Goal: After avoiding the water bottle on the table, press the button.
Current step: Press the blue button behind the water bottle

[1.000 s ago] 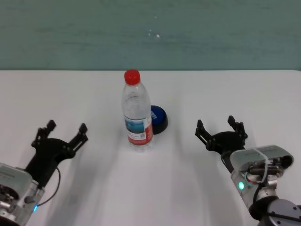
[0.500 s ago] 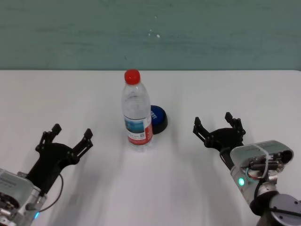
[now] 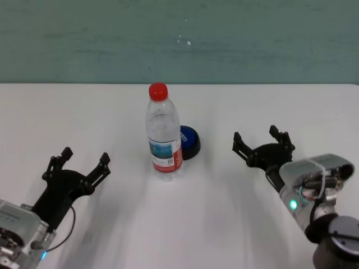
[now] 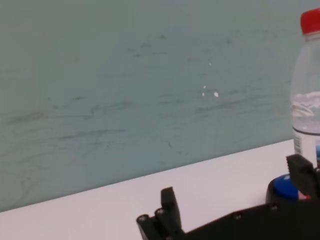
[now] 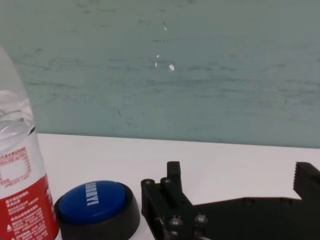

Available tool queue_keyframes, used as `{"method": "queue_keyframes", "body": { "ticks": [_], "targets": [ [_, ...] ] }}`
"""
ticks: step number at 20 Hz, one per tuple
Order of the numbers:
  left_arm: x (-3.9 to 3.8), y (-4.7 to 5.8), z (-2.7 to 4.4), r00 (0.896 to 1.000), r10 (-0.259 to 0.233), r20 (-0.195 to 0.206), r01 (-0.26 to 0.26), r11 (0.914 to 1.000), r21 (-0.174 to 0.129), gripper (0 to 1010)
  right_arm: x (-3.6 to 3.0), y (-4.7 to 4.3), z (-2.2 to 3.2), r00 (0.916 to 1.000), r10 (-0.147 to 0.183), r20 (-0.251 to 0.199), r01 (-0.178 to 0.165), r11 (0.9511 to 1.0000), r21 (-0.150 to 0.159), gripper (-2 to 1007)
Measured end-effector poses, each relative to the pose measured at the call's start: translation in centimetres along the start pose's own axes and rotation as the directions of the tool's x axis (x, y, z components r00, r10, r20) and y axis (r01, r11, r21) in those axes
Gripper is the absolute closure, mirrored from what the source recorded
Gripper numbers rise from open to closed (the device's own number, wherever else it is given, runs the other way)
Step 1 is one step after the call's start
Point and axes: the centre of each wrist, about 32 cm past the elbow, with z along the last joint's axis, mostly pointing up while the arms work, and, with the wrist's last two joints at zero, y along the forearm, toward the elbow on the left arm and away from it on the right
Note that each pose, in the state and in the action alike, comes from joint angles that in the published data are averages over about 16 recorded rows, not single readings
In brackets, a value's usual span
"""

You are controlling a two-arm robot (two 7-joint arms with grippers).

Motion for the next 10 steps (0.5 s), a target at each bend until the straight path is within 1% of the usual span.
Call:
{"method": "queue_keyframes", "body": {
  "ticks": [5,10],
  "targets": [
    [0.01,0.0,0.00,1.000,0.002,0.000,-0.002,1.0000,0.001,0,0.71,0.82,0.42,0.9997,0.022,0.011,-0.022,0.9997,-0.007,1],
    [0.01,0.0,0.00,1.000,0.003,0.000,-0.003,1.0000,0.002,0,1.42,1.78,0.71,0.9987,0.046,0.021,-0.046,0.9988,-0.019,1]
  ]
}}
